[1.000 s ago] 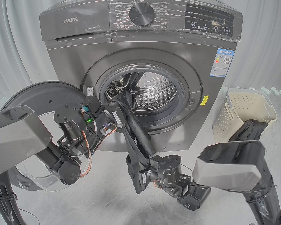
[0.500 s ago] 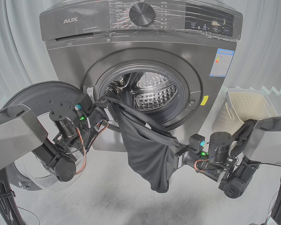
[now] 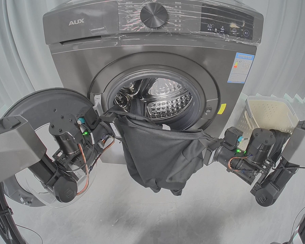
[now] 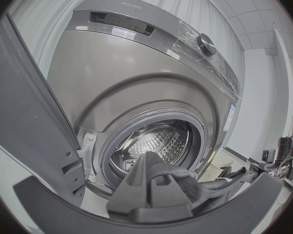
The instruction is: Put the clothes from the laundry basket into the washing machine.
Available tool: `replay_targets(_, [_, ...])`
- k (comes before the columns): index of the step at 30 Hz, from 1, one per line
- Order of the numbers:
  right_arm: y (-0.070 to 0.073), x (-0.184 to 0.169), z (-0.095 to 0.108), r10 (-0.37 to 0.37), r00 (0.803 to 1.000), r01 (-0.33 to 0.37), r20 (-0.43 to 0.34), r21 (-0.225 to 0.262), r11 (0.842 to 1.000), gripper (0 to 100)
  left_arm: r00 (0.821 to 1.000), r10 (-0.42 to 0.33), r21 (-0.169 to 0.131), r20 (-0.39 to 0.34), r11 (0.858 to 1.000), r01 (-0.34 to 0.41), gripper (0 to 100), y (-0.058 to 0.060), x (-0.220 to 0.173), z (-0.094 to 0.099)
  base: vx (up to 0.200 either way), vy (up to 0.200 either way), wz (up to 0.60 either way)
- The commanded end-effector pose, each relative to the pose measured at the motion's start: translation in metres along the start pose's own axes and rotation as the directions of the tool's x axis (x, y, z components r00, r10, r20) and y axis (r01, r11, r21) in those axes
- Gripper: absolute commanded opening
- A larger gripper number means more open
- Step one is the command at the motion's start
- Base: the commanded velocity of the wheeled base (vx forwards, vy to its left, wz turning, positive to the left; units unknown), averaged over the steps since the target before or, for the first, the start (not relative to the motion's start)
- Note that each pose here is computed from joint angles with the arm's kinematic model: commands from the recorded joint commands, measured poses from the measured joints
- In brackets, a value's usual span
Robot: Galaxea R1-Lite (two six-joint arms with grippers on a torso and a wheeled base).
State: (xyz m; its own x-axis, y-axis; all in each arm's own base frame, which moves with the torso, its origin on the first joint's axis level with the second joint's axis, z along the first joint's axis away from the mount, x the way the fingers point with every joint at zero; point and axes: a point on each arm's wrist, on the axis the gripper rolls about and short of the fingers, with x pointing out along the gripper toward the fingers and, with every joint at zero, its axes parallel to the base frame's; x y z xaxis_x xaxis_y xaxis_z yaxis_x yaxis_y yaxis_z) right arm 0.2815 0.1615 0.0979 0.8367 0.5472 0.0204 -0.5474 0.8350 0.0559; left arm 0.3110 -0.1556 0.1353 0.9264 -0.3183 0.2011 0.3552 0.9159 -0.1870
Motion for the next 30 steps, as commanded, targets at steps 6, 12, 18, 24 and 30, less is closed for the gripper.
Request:
replay_targets(6, [-0.007,-0.008,0.025,-0.011,0.997,0.011,0.077,0.001,1.000,0,1.000,-0.021,-0.005,0.011,1.000,0.021,0,-0.005,-0.015,0.014,0.000,0.000,0.00])
replay_targets(12, [-0.007,-0.009,0.054,-0.062,0.980,0.047,0.189,0.081,0.996,0,0.999,-0.027,-0.011,0.031,1.000,0.027,0,-0.009,-0.025,0.027,0.000,0.000,0.00])
replay_targets(18, [0.006,-0.013,0.069,-0.101,0.965,0.069,0.242,0.135,0.988,0,0.996,-0.041,-0.015,0.086,0.999,0.042,0,-0.014,-0.034,0.047,0.000,0.000,0.00])
replay_targets(24, [0.020,-0.016,0.086,-0.066,0.950,0.024,0.305,0.140,0.990,0,0.988,-0.046,-0.032,0.149,0.998,0.052,0,-0.021,-0.043,0.068,0.000,0.000,0.00])
replay_targets(30, [0.029,-0.010,0.101,-0.094,0.926,0.033,0.366,0.170,0.985,0,0.987,-0.034,-0.034,0.157,0.999,0.040,0,-0.019,-0.043,0.071,0.000,0.000,0.00])
